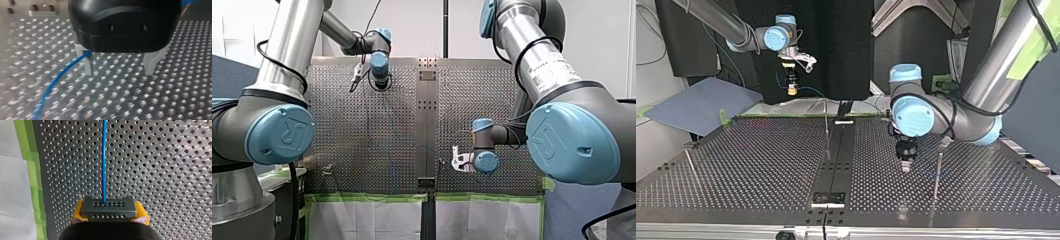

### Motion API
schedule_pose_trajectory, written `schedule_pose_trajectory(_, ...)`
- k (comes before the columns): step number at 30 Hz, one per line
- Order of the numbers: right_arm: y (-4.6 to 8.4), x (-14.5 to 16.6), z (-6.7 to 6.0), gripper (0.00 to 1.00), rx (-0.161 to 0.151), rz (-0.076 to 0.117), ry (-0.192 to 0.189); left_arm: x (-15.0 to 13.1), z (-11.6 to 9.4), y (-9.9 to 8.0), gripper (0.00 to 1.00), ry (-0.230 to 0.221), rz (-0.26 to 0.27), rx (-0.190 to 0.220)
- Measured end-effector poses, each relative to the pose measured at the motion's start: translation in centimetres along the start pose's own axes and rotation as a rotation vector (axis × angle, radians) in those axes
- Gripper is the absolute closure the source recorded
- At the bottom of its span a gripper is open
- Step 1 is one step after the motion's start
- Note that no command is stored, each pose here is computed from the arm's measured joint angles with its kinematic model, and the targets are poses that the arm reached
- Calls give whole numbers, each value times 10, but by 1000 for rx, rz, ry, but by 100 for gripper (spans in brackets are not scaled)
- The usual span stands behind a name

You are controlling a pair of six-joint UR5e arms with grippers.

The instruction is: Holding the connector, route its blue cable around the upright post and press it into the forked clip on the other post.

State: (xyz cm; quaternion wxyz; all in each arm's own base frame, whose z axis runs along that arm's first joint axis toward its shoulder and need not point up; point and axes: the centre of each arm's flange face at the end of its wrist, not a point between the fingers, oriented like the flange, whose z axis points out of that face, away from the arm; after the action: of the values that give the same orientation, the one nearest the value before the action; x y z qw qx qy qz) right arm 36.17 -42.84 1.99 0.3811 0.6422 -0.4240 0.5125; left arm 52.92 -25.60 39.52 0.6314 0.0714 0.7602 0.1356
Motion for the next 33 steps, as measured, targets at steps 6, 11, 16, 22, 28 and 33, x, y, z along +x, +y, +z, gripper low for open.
schedule_pose_trajectory(6, 1, 0, 1, 100, -2, 6, 5, 30, -1, -21, 0, 53, 66, 6)
schedule_pose_trajectory(11, 2, 1, 2, 100, -2, 9, 6, 56, -4, -34, 0, 92, 122, -5)
schedule_pose_trajectory(16, 3, 1, 2, 100, -1, 14, 8, 79, -4, -42, 0, 135, 167, -22)
schedule_pose_trajectory(22, 3, 1, 2, 100, -1, 14, 6, 103, -2, -59, 0, 175, 219, -38)
schedule_pose_trajectory(28, 3, 1, 2, 100, -1, 15, 5, 131, 3, -74, 0, 213, 248, -48)
schedule_pose_trajectory(33, 3, 1, 2, 100, -1, 19, 6, 151, 4, -83, 0, 243, 273, -46)
